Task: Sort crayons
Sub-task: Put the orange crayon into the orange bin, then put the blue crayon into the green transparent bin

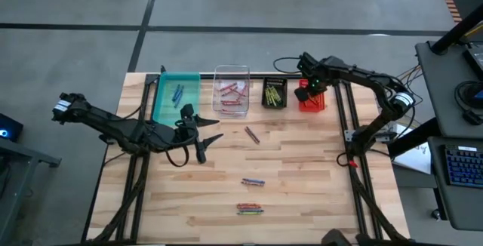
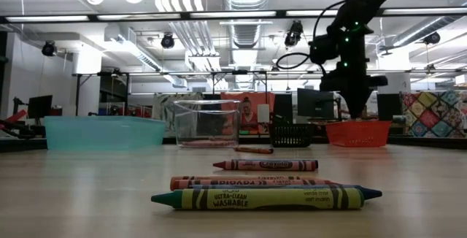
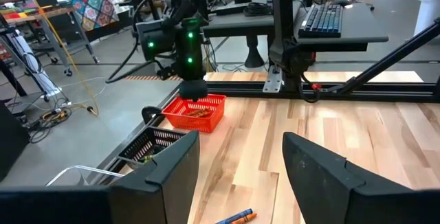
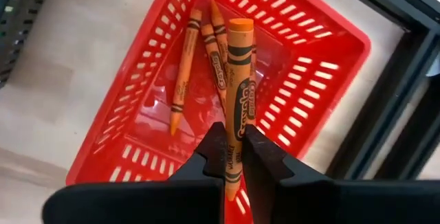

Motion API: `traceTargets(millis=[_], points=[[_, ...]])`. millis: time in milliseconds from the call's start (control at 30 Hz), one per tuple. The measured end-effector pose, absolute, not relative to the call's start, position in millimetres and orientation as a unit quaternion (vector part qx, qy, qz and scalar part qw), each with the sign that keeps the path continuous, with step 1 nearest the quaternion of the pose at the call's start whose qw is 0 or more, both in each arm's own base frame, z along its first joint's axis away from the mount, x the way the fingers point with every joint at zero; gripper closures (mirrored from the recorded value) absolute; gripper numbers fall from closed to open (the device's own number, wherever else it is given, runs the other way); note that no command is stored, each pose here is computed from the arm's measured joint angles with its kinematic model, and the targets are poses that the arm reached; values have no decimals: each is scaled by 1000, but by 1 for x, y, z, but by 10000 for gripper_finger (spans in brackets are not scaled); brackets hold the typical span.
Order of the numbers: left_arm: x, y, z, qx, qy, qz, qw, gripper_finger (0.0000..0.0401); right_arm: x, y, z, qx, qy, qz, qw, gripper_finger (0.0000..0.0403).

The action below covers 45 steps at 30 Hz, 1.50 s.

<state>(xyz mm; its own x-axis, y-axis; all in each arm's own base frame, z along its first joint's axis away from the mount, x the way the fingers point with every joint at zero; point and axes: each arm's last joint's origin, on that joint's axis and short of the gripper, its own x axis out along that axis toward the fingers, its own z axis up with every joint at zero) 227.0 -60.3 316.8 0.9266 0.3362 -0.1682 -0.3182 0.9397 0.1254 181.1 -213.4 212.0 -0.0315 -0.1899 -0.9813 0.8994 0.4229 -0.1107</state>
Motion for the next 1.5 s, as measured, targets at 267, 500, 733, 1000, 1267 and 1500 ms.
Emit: traceTargets(millis=[267,500,733,1000,1267,1500], points=[[227,-60,317,48,94,167,980,209,183,-216,200,299,546,-441,646,380],[227,-60,316,49,95,167,980,209,184,-217,196,297,534,-445,655,341],[227,-60,316,50,98,167,980,209,186,-218,199,295,530,-446,658,328],[227,-60,312,40,113,169,978,209,196,-219,237,284,482,-432,707,326],[233,-63,303,46,132,169,976,209,219,-190,283,253,426,-398,772,329],[239,-64,296,55,149,169,973,209,244,-142,304,222,405,-333,822,332]])
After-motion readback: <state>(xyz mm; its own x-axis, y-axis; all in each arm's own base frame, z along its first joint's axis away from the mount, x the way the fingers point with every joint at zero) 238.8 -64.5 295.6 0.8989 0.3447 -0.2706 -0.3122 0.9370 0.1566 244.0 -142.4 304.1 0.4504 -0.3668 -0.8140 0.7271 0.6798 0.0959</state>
